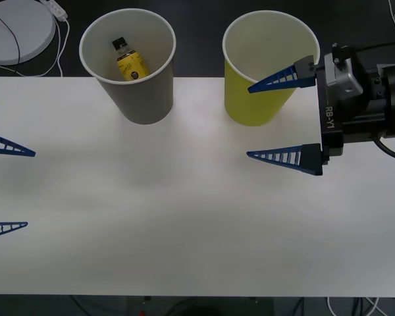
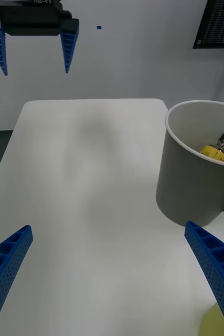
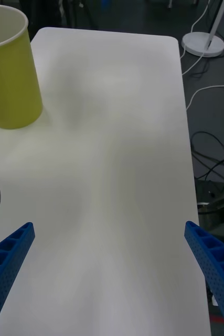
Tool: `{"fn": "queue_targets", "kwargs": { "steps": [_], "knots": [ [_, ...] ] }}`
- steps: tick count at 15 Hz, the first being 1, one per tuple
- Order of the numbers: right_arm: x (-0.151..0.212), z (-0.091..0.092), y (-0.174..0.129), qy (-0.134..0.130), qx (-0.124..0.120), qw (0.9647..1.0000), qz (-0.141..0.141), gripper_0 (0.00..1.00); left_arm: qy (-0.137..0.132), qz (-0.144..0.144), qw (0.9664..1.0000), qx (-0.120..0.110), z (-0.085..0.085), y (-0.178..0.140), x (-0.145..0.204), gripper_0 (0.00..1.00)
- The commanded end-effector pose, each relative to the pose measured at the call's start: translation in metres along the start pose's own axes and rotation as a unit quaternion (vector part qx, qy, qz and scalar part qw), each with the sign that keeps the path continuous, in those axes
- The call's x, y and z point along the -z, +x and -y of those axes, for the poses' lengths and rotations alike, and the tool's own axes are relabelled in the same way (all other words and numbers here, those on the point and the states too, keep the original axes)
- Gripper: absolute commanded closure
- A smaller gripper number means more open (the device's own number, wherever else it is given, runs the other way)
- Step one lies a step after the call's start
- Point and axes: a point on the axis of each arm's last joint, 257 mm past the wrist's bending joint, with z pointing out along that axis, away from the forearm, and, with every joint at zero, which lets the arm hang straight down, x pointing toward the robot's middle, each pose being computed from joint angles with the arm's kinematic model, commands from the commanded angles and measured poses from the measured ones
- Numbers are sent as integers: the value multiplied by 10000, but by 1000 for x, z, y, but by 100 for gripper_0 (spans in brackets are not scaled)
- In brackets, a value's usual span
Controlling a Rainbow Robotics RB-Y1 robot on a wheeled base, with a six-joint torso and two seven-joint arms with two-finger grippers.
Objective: Put the can into the green bin and the plastic bottle into the gray bin
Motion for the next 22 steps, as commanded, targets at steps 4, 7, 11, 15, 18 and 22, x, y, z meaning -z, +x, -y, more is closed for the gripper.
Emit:
{"fn": "queue_targets", "kwargs": {
  "steps": [4, 7, 11, 15, 18, 22],
  "knots": [
    [32, -23, 11, -219, 345, 9992, 41, 0, 0, 0, 10000, 0, 0, 0, 0, 0],
    [44, -35, 19, -330, 399, 9987, 4, 0, 0, 0, 10000, 0, 0, 0, 0, 0],
    [53, -56, 29, -487, 310, 9983, -73, 0, 0, 0, 10000, 0, 0, 0, 0, 0],
    [58, -73, 33, -449, 210, 9986, -181, 0, 0, 0, 10000, 0, 0, 0, 0, 0],
    [63, -82, 40, -488, 149, 9983, -272, 0, 0, 0, 10000, 0, 0, 0, 0, 0],
    [69, -91, 46, -515, -59, 9981, -319, 0, 0, 0, 10000, 0, 0, 0, 0, 0]
  ]
}}
